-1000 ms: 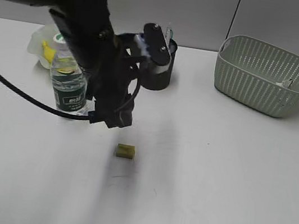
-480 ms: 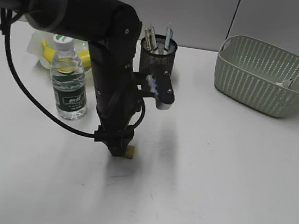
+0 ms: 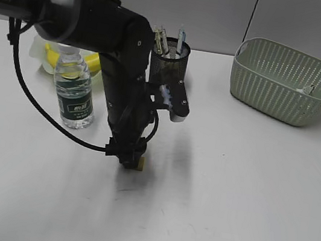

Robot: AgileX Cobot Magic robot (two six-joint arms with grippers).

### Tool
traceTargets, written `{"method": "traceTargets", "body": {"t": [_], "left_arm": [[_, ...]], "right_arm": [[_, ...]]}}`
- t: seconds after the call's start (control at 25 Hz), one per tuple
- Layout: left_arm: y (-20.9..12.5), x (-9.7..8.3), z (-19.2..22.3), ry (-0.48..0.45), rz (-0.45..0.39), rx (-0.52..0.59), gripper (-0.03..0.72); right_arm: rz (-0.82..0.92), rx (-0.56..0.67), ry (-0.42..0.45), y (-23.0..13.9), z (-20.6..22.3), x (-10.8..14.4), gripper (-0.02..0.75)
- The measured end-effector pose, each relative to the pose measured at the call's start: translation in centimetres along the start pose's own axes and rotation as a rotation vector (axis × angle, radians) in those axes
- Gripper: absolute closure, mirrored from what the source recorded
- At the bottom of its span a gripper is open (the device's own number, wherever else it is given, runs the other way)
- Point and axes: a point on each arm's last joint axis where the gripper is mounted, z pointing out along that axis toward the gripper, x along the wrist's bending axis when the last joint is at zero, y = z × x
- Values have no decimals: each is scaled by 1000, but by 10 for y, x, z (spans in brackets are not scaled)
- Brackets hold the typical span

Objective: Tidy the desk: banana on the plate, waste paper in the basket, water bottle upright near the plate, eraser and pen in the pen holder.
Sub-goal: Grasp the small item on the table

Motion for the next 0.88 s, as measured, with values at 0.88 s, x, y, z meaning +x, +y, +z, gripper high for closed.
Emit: {"method": "traceTargets", "body": {"t": [0.88], "left_arm": [[9,4,18,-15,3,8,496]], "right_arm": [[0,0,0,0,0,0,321]]}}
